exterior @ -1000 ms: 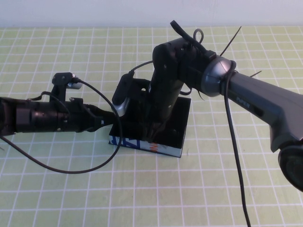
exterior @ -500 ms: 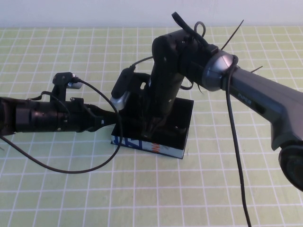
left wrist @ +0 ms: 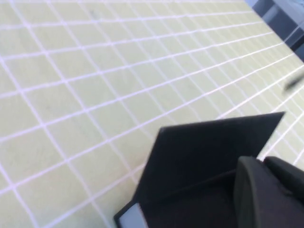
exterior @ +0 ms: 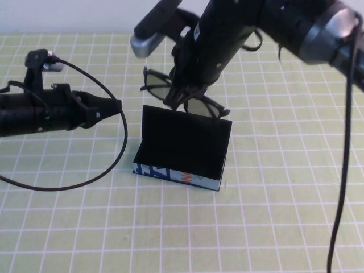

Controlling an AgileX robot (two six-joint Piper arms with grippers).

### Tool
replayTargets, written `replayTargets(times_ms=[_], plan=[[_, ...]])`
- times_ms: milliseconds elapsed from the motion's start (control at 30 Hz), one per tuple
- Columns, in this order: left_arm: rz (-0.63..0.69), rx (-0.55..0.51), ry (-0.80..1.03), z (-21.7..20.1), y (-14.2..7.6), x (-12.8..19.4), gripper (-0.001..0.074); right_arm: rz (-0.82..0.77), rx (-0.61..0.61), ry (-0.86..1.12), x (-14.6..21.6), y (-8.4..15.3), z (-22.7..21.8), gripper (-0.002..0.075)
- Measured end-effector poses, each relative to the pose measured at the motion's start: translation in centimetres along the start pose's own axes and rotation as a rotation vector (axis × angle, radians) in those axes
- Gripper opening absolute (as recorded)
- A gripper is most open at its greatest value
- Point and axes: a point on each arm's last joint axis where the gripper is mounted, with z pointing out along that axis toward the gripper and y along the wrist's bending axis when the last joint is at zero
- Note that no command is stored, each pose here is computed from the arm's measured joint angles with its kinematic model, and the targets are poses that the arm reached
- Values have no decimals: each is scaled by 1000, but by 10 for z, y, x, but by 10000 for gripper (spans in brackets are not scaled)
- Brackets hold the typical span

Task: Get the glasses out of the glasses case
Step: Pick up the glasses from the glasses case, then place the glasses on the table

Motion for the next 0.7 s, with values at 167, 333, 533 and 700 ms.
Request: replayTargets(times_ms=[167,333,533,700], plan=[[40,21,-25,-12,-16,-11,-4,216,132,-37,17,-18,-56,15],[39,40,-26,-15,-23,-14,-4,515,202,30,71,-47,-81,15],[37,89,7,-16,-27,-11,-4,837,198,90,143,-68,-63,15],[18,88,31,-16,-27,-9,-4,994,121,80,178,-70,-21,15]])
